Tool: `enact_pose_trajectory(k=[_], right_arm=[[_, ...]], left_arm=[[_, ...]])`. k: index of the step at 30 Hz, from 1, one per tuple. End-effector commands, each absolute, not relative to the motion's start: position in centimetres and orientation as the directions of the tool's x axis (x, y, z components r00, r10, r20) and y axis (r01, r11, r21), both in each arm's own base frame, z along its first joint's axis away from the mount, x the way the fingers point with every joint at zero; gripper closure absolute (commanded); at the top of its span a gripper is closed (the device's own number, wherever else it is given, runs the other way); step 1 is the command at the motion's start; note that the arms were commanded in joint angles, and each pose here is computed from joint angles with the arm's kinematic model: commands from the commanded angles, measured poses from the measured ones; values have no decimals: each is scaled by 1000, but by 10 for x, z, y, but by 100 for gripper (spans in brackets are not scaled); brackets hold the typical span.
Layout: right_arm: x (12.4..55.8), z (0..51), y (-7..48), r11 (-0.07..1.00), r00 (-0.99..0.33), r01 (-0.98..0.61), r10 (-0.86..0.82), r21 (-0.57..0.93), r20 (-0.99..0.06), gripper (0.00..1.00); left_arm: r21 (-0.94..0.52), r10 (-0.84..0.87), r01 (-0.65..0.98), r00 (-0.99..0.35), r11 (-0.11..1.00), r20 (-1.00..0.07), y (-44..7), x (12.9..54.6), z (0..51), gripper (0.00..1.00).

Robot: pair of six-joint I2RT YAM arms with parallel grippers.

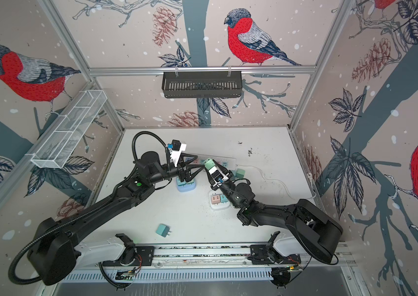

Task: Insert the plug
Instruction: 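Carry the green adapter with the right gripper toward the approaching left gripper, then close the left gripper on the green adapter while the right gripper opens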

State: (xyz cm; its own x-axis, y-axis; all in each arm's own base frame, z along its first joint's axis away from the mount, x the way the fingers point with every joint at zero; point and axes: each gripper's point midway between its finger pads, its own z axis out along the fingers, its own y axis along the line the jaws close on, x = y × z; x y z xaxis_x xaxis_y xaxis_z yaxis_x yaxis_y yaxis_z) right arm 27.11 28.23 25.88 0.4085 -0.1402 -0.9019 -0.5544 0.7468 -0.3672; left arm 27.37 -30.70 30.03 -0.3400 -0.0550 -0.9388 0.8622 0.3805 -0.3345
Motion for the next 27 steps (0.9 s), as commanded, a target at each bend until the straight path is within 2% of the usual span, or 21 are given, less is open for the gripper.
enact_pose_trajectory(k=[1,5,10,17,20,21,23,26,27], right_arm=[[264,275,285,742,459,-561,-89,-367,-884,94],[259,276,290,726,462,-581,-77,-368,-883,94],[259,280,289,735,472,-570,-74,-368,-878,94],[261,282,294,730,479,-568,-84,-382,-874,93],[261,280,296,725,476,-573,-83,-381,-876,92],[259,280,296,724,475,-577,-79,-378,-876,90],[256,281,295,720,473,-587,-65,-370,-878,80],[254,282,290,725,462,-588,-62,-358,-885,62],[254,283,286,733,457,-583,-60,-350,-887,53]], left_arm=[[-330,-30,872,-343,361,-939,-315,275,300,25],[-347,2,871,-370,349,-929,-324,276,290,27],[-340,59,880,-380,332,-923,-334,274,283,34],[-328,91,888,-374,324,-923,-334,269,278,45],[-324,98,893,-369,312,-924,-335,266,275,54],[-325,101,895,-370,304,-924,-336,265,274,58],[-324,118,907,-365,271,-923,-339,261,273,73],[-324,127,912,-363,252,-923,-340,258,273,89],[-315,124,914,-354,255,-927,-339,258,274,92]])
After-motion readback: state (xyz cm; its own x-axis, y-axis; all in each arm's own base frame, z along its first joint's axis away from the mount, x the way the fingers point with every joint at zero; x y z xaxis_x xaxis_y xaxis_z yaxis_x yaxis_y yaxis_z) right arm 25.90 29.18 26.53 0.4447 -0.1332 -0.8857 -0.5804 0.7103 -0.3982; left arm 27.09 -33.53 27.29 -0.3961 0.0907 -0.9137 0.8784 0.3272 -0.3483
